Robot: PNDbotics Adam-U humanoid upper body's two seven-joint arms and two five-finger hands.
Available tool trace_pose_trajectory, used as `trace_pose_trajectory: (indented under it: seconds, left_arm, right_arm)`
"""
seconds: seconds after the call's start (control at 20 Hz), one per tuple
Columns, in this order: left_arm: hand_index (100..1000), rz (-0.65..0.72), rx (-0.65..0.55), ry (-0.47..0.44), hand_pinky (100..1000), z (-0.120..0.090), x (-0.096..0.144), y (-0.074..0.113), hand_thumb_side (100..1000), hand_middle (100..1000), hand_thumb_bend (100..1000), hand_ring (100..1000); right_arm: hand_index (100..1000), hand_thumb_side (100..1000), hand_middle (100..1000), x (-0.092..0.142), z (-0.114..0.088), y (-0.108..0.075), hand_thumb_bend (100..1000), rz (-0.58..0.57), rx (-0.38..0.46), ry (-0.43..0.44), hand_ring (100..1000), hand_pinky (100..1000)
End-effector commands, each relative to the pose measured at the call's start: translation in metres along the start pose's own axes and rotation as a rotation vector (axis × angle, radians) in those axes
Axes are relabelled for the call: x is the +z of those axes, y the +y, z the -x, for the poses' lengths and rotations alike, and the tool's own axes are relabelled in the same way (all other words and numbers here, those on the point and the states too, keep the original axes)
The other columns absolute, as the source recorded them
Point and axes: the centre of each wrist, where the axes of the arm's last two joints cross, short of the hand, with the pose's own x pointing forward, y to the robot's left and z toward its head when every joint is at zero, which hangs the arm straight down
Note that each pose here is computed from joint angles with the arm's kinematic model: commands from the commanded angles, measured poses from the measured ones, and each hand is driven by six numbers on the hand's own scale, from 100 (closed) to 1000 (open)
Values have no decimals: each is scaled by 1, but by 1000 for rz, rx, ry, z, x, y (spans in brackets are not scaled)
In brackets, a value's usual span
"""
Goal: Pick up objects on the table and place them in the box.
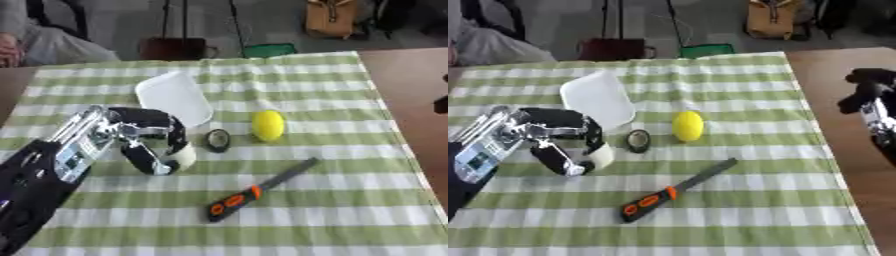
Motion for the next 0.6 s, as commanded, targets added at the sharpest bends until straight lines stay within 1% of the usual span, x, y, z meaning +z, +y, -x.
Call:
trace_pose_trajectory:
  seconds: [0.05,0.2,0.3,0.35,0.45,0.5,0.6]
  left_arm:
    - [544,-67,-31,42,720,5,24,25,245,667,203,688]
    - [546,-111,-42,81,731,8,34,35,225,674,212,693]
    - [549,-134,-51,121,743,12,37,38,210,680,221,699]
    - [552,-150,-58,156,758,16,38,40,189,689,240,706]
    - [553,-175,-76,213,759,23,35,41,182,690,241,707]
    - [556,-183,-85,232,775,26,33,40,159,698,260,713]
    - [559,-197,-111,285,788,33,24,40,143,704,276,719]
  right_arm:
    - [772,612,709,-3,-8,-5,204,-6,16,-31,579,583]
    - [772,613,709,-3,-8,-5,204,-5,17,-29,579,583]
    - [772,612,709,-2,-8,-5,204,-5,18,-28,579,583]
    - [772,612,709,-2,-7,-5,204,-5,17,-29,579,583]
    - [772,612,709,-2,-7,-4,204,-6,15,-29,579,583]
    - [772,613,709,-2,-7,-4,204,-6,14,-29,579,583]
    - [772,613,709,-3,-8,-3,203,-10,11,-30,579,583]
